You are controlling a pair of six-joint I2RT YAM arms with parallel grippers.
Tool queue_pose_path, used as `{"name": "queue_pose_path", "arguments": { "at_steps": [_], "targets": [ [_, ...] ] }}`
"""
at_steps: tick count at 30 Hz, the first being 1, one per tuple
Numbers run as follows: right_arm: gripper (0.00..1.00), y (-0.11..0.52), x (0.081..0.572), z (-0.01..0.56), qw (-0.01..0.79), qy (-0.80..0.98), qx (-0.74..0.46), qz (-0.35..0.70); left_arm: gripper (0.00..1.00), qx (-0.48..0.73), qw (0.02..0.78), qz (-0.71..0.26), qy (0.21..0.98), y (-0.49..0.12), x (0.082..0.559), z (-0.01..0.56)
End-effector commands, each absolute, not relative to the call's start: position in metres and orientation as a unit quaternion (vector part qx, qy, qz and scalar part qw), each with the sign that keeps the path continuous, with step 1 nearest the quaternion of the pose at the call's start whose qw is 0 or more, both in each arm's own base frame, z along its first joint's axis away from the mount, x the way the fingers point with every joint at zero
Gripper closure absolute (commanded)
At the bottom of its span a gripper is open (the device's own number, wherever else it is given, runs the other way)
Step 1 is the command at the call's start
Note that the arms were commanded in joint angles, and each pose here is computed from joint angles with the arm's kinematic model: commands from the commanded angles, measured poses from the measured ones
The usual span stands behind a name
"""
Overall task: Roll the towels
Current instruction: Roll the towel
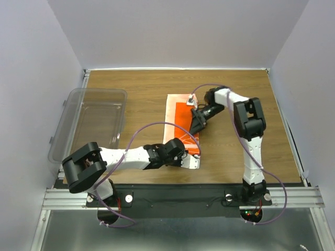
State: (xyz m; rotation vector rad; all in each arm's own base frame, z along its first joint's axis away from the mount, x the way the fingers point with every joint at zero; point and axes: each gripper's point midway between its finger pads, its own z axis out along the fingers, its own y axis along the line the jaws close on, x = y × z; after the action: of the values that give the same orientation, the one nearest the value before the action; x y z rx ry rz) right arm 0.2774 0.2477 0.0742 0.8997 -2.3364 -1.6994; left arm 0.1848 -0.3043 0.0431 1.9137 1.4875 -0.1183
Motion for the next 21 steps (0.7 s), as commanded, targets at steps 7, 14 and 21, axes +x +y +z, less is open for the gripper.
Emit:
{"name": "queue_pose_path", "arguments": {
  "at_steps": [7, 14, 21],
  "targets": [
    [0.00, 0.166, 0.365, 0.201, -0.247, -0.820, 0.312, -0.412, 0.69, 0.683, 0.189, -0.227, 0.668, -0.302, 0.161, 0.030],
    [0.00, 0.145, 0.310, 0.215, -0.291, -0.814, 0.365, -0.346, 0.66, 0.649, 0.113, -0.305, 0.688, -0.305, 0.168, 0.032],
    [0.00, 0.131, 0.258, 0.198, -0.302, -0.808, 0.427, -0.271, 0.62, 0.612, 0.004, -0.381, 0.693, -0.301, 0.174, 0.019]
  ]
}}
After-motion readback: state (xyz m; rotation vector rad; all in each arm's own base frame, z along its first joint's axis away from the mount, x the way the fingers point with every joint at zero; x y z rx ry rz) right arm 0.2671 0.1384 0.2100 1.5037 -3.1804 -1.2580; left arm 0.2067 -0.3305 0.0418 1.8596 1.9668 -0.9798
